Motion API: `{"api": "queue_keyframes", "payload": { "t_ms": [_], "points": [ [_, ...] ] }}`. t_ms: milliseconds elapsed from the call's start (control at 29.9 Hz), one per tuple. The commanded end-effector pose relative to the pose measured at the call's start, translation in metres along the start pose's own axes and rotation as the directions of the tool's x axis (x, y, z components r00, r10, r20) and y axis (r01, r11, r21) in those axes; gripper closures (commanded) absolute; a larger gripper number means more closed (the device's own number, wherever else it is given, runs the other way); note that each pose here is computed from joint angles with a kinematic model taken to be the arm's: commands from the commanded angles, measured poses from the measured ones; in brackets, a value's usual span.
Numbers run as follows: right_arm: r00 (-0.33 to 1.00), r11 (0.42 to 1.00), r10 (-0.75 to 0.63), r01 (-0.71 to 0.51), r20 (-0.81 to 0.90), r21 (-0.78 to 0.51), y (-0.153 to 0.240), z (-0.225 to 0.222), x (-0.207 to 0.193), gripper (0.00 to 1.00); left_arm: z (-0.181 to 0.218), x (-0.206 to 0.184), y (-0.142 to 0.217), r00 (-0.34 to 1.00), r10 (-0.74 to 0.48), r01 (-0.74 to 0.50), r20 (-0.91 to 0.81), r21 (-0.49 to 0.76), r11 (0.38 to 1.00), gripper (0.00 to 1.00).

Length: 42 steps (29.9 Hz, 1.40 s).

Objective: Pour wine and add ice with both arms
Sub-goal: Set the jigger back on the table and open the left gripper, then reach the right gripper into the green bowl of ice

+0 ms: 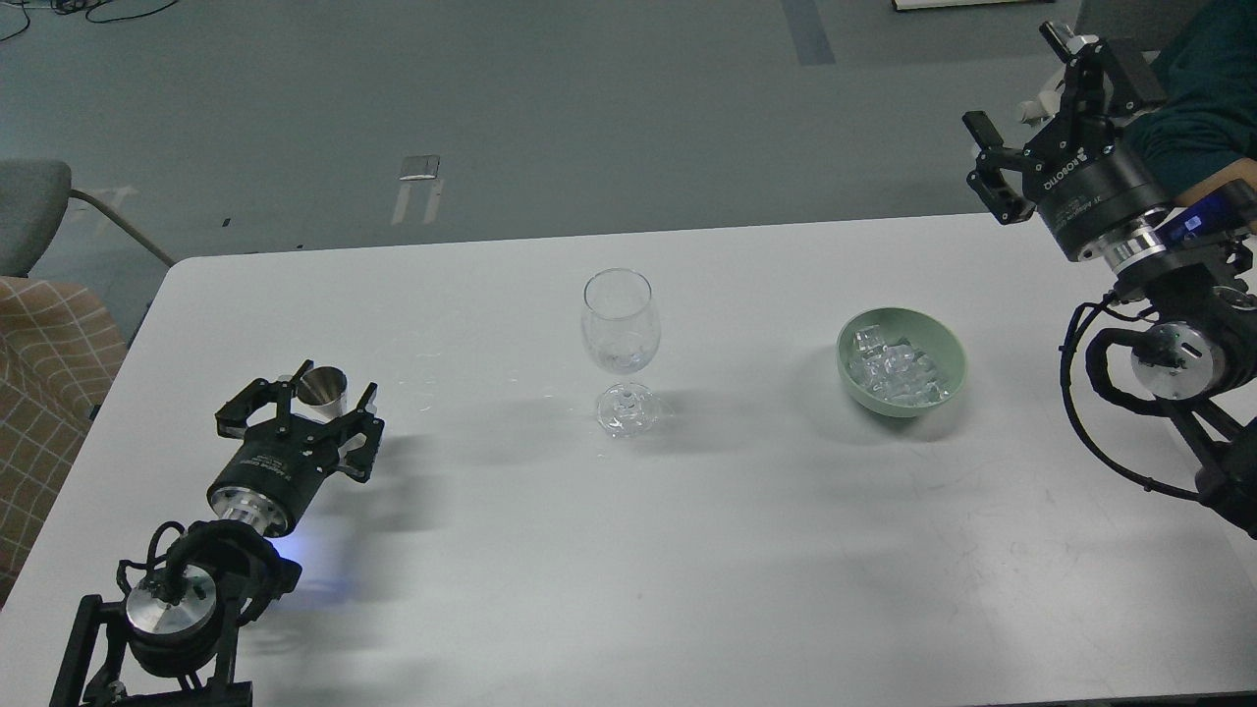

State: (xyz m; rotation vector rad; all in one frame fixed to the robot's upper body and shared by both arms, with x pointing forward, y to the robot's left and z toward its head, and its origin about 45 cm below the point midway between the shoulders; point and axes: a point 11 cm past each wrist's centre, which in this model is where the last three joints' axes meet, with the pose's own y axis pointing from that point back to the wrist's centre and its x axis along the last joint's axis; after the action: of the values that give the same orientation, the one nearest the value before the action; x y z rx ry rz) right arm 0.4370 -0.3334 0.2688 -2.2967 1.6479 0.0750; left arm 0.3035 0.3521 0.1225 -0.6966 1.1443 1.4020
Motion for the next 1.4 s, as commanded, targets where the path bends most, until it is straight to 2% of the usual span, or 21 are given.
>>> {"api": "queue_keyframes", "payload": {
  "t_ms": [0, 100, 367, 601, 835, 1036, 1169, 1303, 1370],
  "points": [
    [1.0, 1.0, -0.001, 0.001, 0.0, -0.001, 0.0, 0.0, 0.0, 0.0, 0.001, 0.001, 0.0, 1.0, 0.005, -0.005, -0.003, -0.003, 1.0, 0.08],
    [1.0, 1.0, 0.0, 0.0, 0.0, 0.0, 0.0, 0.0, 0.0, 0.0, 0.001, 0.001, 0.0, 1.0, 0.005, -0.005, -0.003, -0.002, 1.0, 0.03],
    [1.0, 1.0, 0.001, -0.001, -0.001, 0.0, 0.0, -0.001, 0.001, 0.0, -0.003, 0.011, 0.009, 1.0, 0.023, -0.023, -0.014, 0.01, 1.0, 0.02],
    [1.0, 1.0, 0.0, 0.0, -0.006, 0.001, 0.001, -0.002, 0.002, 0.0, -0.013, 0.034, 0.044, 1.0, 0.026, -0.027, 0.013, 0.049, 0.998, 0.02],
    [1.0, 1.0, 0.0, 0.0, -0.022, 0.0, 0.002, -0.008, 0.007, 0.0, -0.011, 0.039, 0.071, 1.0, -0.003, 0.003, -0.028, 0.022, 1.0, 0.02],
    [0.995, 1.0, -0.009, 0.009, -0.096, -0.005, 0.013, -0.029, 0.019, 0.0, 0.065, 0.034, 0.101, 0.993, -0.044, 0.057, 0.113, -0.115, 0.992, 0.02],
    [0.985, 0.999, -0.026, 0.02, -0.171, -0.041, 0.024, -0.032, 0.026, 0.0, 0.128, 0.014, 0.119, 0.952, -0.058, 0.112, 0.301, -0.167, 0.98, 0.02],
    [0.967, 0.995, -0.076, 0.058, -0.244, -0.079, 0.029, -0.028, 0.02, 0.0, 0.16, -0.001, 0.124, 0.92, -0.038, 0.13, 0.39, -0.213, 0.968, 0.02],
    [0.939, 0.987, -0.131, 0.094, -0.318, -0.13, 0.036, -0.02, 0.014, 0.0, 0.177, -0.02, 0.117, 0.869, -0.021, 0.151, 0.494, -0.225, 0.963, 0.02]
  ]
}}
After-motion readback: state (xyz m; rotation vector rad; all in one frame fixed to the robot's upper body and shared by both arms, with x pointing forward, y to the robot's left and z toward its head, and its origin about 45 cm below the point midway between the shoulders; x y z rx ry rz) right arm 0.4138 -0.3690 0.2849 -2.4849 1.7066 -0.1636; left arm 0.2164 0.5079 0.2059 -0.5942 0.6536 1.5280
